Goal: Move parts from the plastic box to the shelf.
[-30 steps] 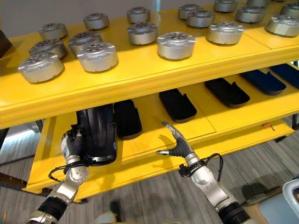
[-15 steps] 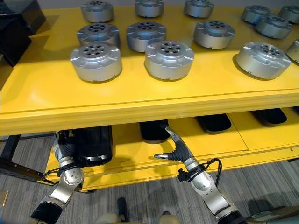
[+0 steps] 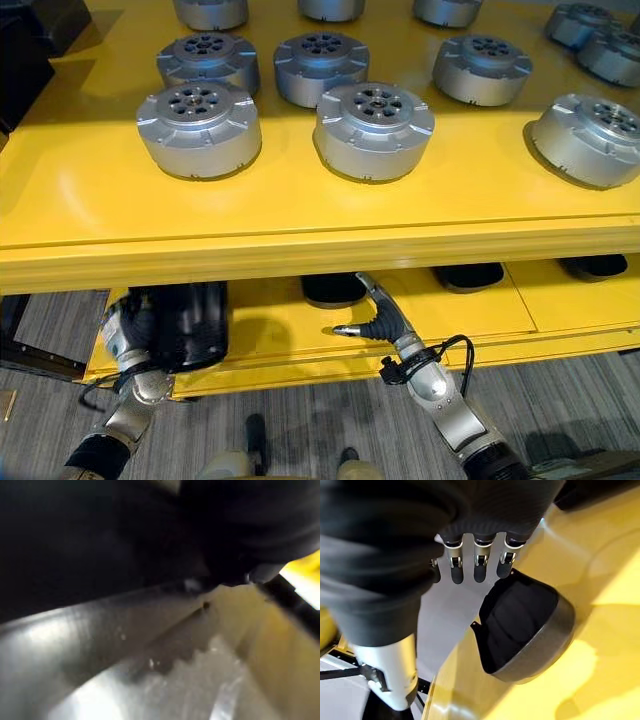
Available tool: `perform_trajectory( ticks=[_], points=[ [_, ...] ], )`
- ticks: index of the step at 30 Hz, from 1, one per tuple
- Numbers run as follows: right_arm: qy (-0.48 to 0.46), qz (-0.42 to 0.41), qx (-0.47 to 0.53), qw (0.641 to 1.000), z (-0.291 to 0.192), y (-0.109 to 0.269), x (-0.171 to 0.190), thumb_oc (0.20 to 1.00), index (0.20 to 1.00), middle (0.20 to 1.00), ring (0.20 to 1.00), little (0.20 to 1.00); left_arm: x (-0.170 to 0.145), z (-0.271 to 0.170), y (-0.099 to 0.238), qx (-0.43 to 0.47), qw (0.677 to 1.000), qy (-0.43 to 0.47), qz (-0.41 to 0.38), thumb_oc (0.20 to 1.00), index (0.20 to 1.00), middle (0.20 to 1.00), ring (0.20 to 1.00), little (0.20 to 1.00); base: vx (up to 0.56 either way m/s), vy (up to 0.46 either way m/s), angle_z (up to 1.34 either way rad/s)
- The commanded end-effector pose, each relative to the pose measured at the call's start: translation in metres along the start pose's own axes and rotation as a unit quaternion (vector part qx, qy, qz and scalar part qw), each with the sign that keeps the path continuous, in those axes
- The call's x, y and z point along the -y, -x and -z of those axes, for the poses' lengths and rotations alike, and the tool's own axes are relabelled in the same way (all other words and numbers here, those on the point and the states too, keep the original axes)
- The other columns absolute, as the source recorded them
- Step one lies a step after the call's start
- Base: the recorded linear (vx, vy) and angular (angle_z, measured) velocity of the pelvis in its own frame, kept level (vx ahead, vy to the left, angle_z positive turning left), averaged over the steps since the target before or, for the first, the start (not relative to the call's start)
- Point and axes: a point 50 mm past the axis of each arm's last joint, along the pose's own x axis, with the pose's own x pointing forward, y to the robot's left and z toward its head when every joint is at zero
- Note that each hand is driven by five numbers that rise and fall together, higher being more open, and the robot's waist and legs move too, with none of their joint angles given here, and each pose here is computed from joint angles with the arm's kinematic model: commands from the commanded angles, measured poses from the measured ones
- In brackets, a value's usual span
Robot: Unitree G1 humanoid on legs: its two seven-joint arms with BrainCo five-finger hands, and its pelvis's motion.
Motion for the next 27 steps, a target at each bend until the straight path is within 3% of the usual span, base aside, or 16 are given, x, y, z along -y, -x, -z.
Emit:
perform_trajectory(
  ticks=[1, 14, 27],
  points=[
    [0.004, 0.000, 0.052, 0.999, -0.018, -0.008, 0.004, 1.000, 1.000, 1.000, 1.000, 1.000, -0.015, -0.041, -0.035, 0.064, 0.993, 0.046, -0.088, 0.200, 0.200, 0.200, 0.200, 0.200, -0.01, 0.018, -0.05],
    [0.012, -0.010, 0.051, 0.999, -0.020, -0.011, 0.005, 1.000, 1.000, 1.000, 1.000, 1.000, -0.003, -0.020, -0.035, 0.008, 0.998, -0.009, -0.063, 0.200, 0.200, 0.200, 0.200, 0.200, 0.00, 0.001, 0.00],
    [0.029, -0.032, 0.055, 0.998, -0.023, -0.020, 0.008, 1.000, 1.000, 1.000, 1.000, 1.000, 0.000, -0.026, -0.054, -0.012, 0.997, -0.044, -0.062, 0.200, 0.200, 0.200, 0.200, 0.200, 0.00, 0.022, -0.05]
  ],
)
